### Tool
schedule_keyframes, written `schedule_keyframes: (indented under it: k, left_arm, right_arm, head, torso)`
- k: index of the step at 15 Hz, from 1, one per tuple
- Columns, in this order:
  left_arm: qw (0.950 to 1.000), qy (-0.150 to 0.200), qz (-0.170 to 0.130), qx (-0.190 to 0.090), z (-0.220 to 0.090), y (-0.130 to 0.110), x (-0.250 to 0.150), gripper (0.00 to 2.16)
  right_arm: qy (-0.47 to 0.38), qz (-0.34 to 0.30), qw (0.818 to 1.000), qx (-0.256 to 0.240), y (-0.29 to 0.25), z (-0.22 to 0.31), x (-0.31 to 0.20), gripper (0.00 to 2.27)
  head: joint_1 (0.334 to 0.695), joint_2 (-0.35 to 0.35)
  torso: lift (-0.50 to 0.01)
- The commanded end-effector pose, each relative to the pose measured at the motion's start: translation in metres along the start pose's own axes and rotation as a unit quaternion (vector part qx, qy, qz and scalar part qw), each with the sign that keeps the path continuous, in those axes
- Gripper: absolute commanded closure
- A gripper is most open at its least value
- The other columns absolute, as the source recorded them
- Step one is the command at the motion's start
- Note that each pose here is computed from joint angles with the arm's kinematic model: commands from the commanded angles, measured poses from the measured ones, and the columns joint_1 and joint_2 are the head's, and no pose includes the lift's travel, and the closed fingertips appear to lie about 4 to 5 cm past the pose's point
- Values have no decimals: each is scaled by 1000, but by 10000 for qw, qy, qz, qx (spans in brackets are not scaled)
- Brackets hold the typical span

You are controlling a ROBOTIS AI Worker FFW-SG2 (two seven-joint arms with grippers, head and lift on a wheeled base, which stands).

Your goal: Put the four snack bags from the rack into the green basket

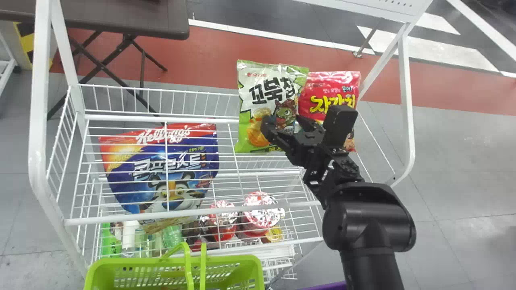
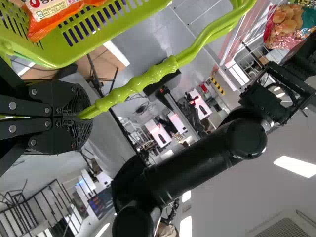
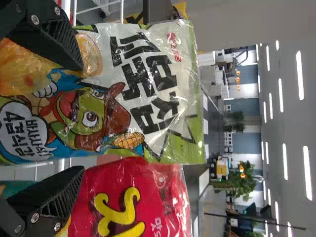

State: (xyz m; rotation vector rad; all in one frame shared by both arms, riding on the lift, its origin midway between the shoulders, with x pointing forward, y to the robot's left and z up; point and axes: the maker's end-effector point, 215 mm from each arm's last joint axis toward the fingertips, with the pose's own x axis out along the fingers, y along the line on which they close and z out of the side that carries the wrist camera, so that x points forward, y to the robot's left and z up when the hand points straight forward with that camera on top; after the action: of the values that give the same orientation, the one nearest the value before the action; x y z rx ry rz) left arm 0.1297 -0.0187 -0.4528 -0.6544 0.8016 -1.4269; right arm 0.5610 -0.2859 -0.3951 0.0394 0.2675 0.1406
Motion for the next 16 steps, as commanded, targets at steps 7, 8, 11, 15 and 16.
schedule_keyframes:
  k: [7,8,11,15,16]
  left_arm:
    - [10000,-9,6,9,5,2,-1,2027]
    - [10000,-6,14,1,6,3,-2,2027]
    - [10000,-3,14,2,7,3,-2,2027]
    - [9999,-40,122,-8,10,8,-8,2027]
    - [9999,-59,142,-2,11,10,-10,2027]
  right_arm:
    - [-111,34,9998,-133,18,11,-23,2196]
    - [-124,6,9998,-128,16,10,-28,2199]
    - [-308,-63,9995,-72,8,20,-42,2216]
    - [-489,5,9988,45,16,37,-90,2216]
    - [-402,60,9992,63,22,36,-106,2216]
  head:
    - [695,-350]
    - [695,-350]
    - [695,-350]
    - [695,-350]
    - [695,-350]
  torso:
    - [-7]
    - [-7]
    - [-7]
    - [-7]
    - [-7]
